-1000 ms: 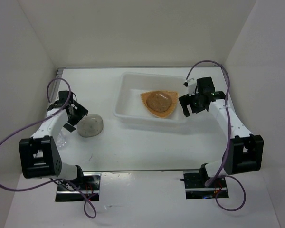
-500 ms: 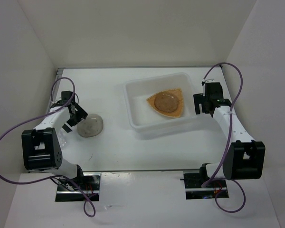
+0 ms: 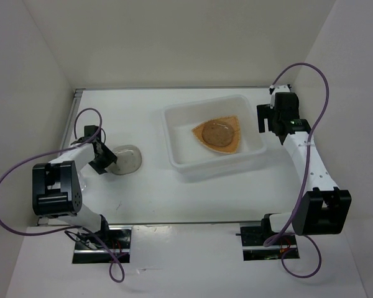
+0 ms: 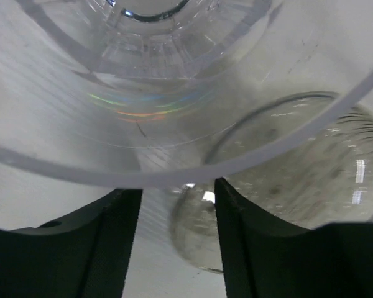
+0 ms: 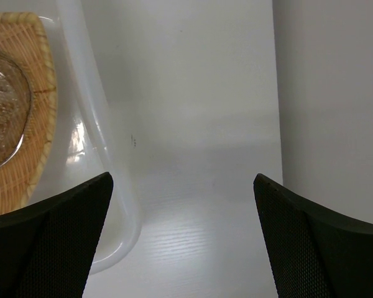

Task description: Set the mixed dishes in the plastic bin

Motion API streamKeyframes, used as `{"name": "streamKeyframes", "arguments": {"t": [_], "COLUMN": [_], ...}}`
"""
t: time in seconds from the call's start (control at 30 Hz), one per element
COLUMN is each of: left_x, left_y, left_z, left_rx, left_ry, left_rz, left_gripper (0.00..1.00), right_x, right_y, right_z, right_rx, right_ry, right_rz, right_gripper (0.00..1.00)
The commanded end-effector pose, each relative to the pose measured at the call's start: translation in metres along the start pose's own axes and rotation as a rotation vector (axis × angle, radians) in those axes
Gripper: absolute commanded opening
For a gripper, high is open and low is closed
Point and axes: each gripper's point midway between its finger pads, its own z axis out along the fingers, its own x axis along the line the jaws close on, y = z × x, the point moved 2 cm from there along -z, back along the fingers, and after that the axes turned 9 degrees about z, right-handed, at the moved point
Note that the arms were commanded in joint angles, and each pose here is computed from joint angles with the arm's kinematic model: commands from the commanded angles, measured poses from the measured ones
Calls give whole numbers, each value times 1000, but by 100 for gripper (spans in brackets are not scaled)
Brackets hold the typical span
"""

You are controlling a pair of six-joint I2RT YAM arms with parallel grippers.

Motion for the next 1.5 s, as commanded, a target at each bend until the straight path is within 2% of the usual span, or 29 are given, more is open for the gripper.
{"name": "streamKeyframes", "arguments": {"t": [0.0,0.17,0.23,0.33,0.4,0.47,0.57,0.6,0.63,0.67,0.7,0.77,0.8,0.87,0.9,0.93,1.0,1.03,1.13,1.17,1.3,1.47], "left_x": [-4,-6,-4,-5,-7,-10,-12,-12,-12,-12,-12,-13,-13,-18,-22,-27,-36,-44,-61,-73,-101,-123], "left_y": [-9,-18,-22,-22,-22,-20,-23,-23,-23,-23,-23,-21,-19,-13,-6,1,13,23,44,54,82,93], "left_z": [10,19,24,27,29,29,30,30,30,30,30,28,23,16,8,1,-14,-25,-52,-67,-103,-132], "left_rx": [33,74,88,87,89,92,111,111,111,111,111,103,93,77,49,36,-3,-24,-83,-105,-166,-175], "left_ry": [-36,-52,-43,-44,-53,-64,-76,-76,-76,-76,-76,-81,-87,-108,-125,-148,-188,-219,-301,-343,-456,-550], "left_rz": [6,7,8,-1,-2,-2,-2,-2,-2,-2,-2,-2,-3,-4,-5,-5,-29,-29,-50,-53,-74,-81], "left_gripper": [56,40,40,50,50,43,25,11,4,0,0,0,0,0,0,0,0,0,0,0,0,0], "right_x": [-15,-27,-31,-35,-39,-42,-43,-43,-45,-48,-49,-50,-49,-50,-49,-48,-44,-42,-31,-26,-17,-5], "right_y": [27,9,4,0,-4,-15,-30,-30,-33,-34,-40,-39,-44,-42,-48,-50,-58,-60,-67,-69,-76,-84], "right_z": [-8,3,5,7,9,17,28,28,31,31,34,36,37,37,40,43,45,45,47,47,45,39], "right_rx": [-95,-64,-51,-49,-43,-10,47,47,60,63,81,79,89,82,100,109,140,149,186,195,232,266], "right_ry": [-74,-158,-178,-203,-219,-251,-256,-256,-276,-283,-293,-304,-303,-303,-302,-302,-274,-260,-186,-158,-92,-28], "right_rz": [10,10,11,1,-3,-23,-38,-38,-43,-37,-45,-44,-48,-54,-61,-64,-66,-68,-75,-67,-70,-57], "right_gripper": [98,98,98,98,98,98,98,96,94,90,81,70,59,49,44,34,26,17,4,0,0,0]}}
